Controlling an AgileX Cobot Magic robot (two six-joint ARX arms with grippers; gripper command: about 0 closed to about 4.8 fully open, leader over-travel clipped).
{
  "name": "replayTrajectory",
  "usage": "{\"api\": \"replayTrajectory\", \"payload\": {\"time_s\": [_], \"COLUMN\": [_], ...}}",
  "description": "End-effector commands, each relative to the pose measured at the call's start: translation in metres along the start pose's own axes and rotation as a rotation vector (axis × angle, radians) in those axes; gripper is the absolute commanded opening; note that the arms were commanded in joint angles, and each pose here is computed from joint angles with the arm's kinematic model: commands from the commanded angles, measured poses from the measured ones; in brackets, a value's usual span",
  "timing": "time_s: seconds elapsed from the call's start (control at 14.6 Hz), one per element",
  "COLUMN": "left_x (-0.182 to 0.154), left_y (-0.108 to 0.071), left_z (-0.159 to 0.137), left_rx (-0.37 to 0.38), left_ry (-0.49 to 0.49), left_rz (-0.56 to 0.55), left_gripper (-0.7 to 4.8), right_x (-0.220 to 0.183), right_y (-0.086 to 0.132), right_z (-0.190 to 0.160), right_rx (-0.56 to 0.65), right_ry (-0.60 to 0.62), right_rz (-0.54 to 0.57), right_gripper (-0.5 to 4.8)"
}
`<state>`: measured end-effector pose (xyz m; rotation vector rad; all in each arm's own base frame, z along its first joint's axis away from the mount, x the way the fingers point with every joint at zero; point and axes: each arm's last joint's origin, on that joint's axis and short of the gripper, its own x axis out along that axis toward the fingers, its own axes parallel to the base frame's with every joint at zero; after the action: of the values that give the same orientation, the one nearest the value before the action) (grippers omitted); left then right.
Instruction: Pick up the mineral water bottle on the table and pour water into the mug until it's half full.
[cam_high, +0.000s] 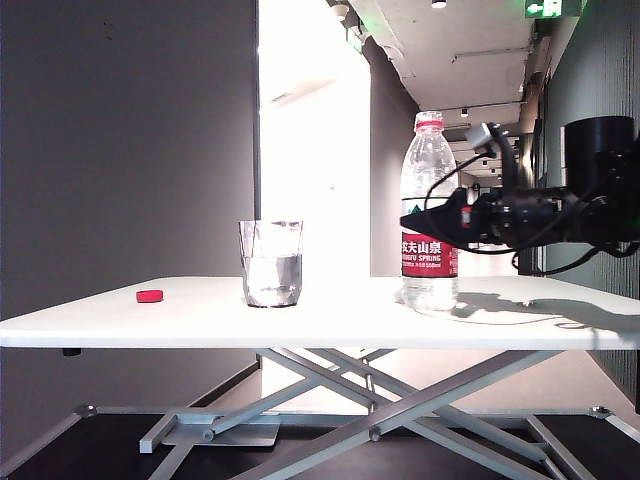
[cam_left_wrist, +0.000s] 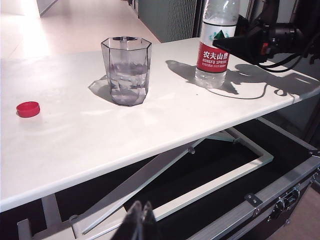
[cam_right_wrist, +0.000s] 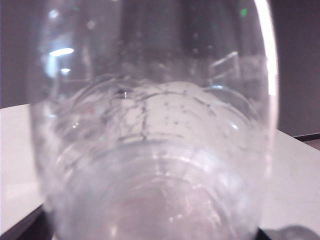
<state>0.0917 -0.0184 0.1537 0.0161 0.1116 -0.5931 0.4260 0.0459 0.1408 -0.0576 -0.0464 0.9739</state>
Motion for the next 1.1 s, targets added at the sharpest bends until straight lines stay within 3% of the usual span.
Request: {"api": "replayTrajectory", "payload": {"time_s": [0.07, 0.34, 0.62, 0.69, 0.76, 0.89, 1.1], "left_x": [0.000, 0.000, 0.000, 0.000, 0.000, 0.000, 0.000], "left_y": [0.000, 0.000, 0.000, 0.000, 0.000, 0.000, 0.000], "left_z": [0.000, 0.000, 0.000, 0.000, 0.000, 0.000, 0.000], "left_rx": [-0.002, -0.001, -0.002, -0.002, -0.002, -0.002, -0.001], "left_ry": [0.004, 0.004, 0.004, 0.004, 0.004, 0.003, 0.003], "left_rz": [-0.009, -0.008, -0.009, -0.009, -0.009, -0.009, -0.009], "left_gripper": [-0.05, -0.05, -0.05, -0.05, -0.05, -0.05, -0.05], "right_x": [-0.011, -0.032, -0.059, -0.068, -0.076, -0.082, -0.100], "right_y": [-0.008, -0.018, -0.035, -0.039, -0.037, -0.031, 0.010], "right_z": [0.006, 0.009, 0.008, 0.010, 0.017, 0.025, 0.039], "right_rx": [0.001, -0.008, 0.035, 0.080, 0.057, 0.119, 0.184], "right_ry": [-0.035, -0.046, -0.038, -0.047, -0.074, -0.103, -0.167], "right_rz": [0.025, 0.116, 0.077, 0.078, 0.146, 0.100, -0.191], "right_gripper": [4.79, 4.79, 4.79, 4.18, -0.29, -0.10, -0.10]}}
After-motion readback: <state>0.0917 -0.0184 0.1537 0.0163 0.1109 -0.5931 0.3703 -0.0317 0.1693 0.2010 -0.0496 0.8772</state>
